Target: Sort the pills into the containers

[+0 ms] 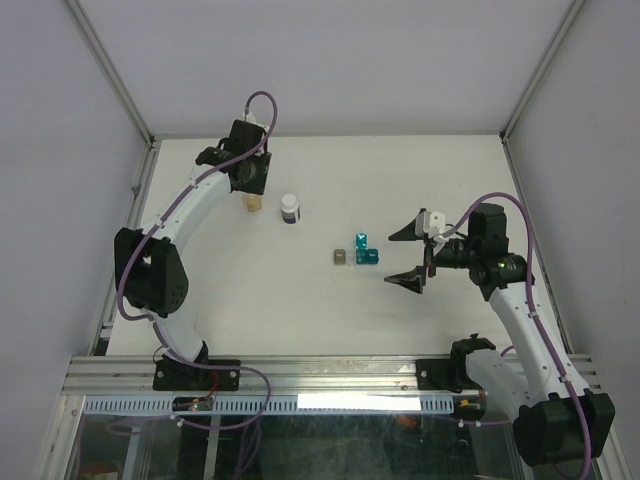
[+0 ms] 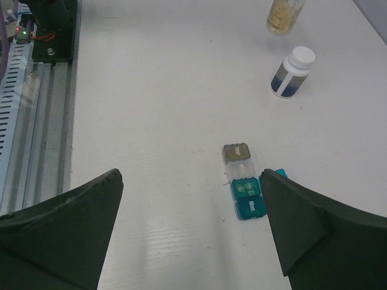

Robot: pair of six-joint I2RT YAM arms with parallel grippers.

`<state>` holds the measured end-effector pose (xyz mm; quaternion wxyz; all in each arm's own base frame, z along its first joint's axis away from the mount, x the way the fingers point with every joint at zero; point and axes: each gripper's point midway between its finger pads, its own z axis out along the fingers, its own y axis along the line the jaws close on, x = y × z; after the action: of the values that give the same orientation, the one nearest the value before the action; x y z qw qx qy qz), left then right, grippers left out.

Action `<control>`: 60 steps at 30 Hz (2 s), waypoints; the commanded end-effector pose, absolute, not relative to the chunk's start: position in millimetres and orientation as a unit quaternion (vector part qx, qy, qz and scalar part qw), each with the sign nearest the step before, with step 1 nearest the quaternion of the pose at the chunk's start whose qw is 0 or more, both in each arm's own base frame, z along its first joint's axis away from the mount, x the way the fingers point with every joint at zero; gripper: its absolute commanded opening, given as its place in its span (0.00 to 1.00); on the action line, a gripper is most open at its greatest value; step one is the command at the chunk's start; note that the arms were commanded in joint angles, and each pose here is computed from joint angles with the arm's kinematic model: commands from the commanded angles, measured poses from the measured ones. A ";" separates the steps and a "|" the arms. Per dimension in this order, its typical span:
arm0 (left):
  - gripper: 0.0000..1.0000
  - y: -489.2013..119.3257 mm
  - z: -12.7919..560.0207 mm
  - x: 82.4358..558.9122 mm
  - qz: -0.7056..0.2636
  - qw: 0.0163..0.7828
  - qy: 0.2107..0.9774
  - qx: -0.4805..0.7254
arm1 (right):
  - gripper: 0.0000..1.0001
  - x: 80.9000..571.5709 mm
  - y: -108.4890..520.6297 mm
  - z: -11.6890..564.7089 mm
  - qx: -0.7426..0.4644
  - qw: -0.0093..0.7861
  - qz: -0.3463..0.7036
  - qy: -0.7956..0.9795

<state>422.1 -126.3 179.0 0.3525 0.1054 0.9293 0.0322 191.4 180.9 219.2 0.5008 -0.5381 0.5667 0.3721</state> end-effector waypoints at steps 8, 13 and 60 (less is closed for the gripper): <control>0.06 -113.4 172.9 477.6 0.034 0.367 0.925 0.092 | 1.00 194.3 180.9 231.3 -0.542 0.520 0.365 0.550; 0.43 -117.7 169.1 484.6 0.028 0.366 0.926 0.089 | 1.00 194.7 180.8 230.8 -0.542 0.519 0.365 0.551; 0.98 -299.7 141.5 232.6 -0.336 0.623 0.511 0.487 | 0.84 330.8 172.9 151.1 -0.303 0.371 0.384 0.790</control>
<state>227.0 -283.7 119.0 0.5754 0.4270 0.6015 -0.3533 306.5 175.0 160.9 0.3862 -0.3054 0.7640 0.4170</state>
